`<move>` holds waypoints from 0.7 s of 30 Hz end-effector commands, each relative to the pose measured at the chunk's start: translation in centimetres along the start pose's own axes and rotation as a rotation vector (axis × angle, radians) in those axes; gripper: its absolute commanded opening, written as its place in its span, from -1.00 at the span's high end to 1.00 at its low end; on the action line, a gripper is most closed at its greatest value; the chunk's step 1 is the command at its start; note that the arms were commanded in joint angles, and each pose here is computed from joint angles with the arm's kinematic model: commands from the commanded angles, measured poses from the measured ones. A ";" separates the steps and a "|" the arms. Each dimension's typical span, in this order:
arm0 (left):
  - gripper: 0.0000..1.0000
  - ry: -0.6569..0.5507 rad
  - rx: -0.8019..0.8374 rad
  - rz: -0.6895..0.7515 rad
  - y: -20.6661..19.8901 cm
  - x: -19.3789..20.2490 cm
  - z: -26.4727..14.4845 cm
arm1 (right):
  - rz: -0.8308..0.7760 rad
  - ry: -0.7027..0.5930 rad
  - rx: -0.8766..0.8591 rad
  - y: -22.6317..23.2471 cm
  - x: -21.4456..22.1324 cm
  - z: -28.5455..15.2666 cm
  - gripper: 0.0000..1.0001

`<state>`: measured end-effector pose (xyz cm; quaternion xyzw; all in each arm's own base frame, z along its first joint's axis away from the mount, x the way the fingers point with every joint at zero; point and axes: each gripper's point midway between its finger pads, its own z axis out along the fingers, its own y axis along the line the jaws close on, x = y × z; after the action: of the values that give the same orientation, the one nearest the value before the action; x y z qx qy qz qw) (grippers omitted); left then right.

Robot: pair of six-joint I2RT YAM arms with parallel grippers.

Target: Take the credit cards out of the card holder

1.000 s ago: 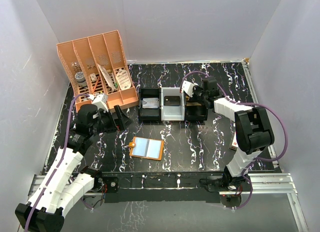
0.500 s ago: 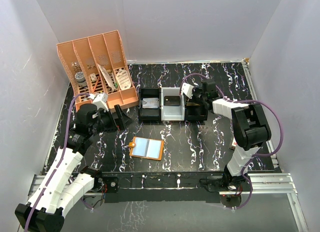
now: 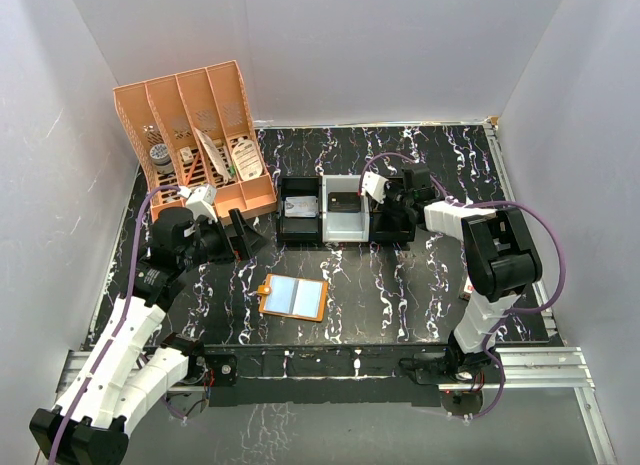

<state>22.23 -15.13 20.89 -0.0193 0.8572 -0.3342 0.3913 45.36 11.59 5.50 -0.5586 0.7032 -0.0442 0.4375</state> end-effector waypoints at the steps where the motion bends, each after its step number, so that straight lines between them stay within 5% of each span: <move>1: -0.97 -0.025 0.050 0.011 -1.5 -1.0 -0.8 | -0.018 -0.056 0.094 -3.2 -2.4 -1.4 0.27; 11: -0.97 0.024 -0.060 -0.038 1.1 0.6 -0.1 | 0.218 -0.294 0.269 -7.5 -9.3 -7.9 0.11; 16: -0.95 0.128 -0.066 -0.090 2.0 3.3 1.0 | 0.856 -0.548 0.150 -6.1 -14.9 -12.7 0.02; 21: -0.88 0.272 -0.013 -0.163 1.8 6.2 1.9 | 1.389 -0.413 -0.076 -1.1 -15.5 -14.5 0.21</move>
<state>21.43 -15.36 16.51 -0.0471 0.8903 -0.3255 0.3149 40.40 15.49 24.66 -0.1858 0.7434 0.2143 0.6058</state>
